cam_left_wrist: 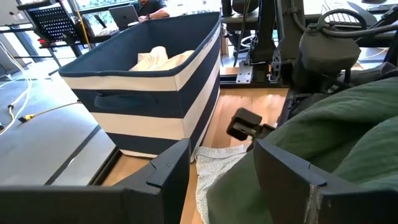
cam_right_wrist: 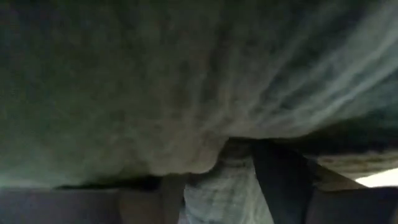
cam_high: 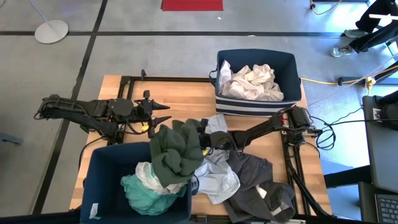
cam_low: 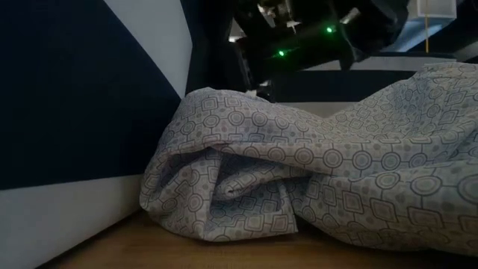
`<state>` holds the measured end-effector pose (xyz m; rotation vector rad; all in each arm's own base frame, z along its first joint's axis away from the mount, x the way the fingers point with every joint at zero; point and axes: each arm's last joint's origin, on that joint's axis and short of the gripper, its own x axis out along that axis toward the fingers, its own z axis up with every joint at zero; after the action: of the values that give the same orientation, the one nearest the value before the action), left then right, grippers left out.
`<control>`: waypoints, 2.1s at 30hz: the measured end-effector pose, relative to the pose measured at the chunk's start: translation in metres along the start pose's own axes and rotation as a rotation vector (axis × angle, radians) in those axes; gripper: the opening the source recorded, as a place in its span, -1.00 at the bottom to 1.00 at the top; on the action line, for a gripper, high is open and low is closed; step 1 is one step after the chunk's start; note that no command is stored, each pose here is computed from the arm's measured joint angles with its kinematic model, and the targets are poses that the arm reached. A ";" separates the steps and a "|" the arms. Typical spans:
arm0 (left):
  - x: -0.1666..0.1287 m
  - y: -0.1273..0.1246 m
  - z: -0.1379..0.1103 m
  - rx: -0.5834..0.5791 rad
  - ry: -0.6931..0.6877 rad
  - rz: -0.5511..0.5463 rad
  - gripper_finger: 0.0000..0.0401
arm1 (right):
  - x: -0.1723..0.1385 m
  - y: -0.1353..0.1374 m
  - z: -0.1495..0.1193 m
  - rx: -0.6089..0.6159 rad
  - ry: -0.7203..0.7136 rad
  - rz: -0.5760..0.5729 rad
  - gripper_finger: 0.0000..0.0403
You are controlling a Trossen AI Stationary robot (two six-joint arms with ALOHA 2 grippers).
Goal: Sort clothes
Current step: Put the dark green polo shirt into the bottom laundry bin
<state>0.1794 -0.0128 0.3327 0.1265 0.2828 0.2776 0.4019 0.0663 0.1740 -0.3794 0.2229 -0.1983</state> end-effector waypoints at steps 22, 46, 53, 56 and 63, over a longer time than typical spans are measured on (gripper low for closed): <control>-0.051 0.020 0.012 -0.094 -0.190 -0.020 -0.17 | -0.009 -0.023 0.143 -0.382 -0.130 0.018 -0.96; -0.071 0.029 0.011 -0.106 -0.239 -0.015 -0.17 | -0.015 -0.017 0.236 -0.143 -0.678 0.709 -0.91; -0.070 0.029 0.008 -0.101 -0.213 -0.016 -0.17 | 0.001 0.005 0.217 -0.044 -0.495 0.773 -0.90; -0.070 0.029 0.007 -0.101 -0.203 -0.017 -0.17 | 0.011 0.012 0.198 -0.049 -0.305 0.720 -0.87; -0.070 0.029 0.007 -0.099 -0.198 -0.017 -0.17 | 0.016 0.015 0.177 -0.024 -0.030 0.599 -0.32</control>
<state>0.1098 -0.0060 0.3618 0.0532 0.0729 0.2593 0.4635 0.1367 0.3253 -0.3247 0.2999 0.3999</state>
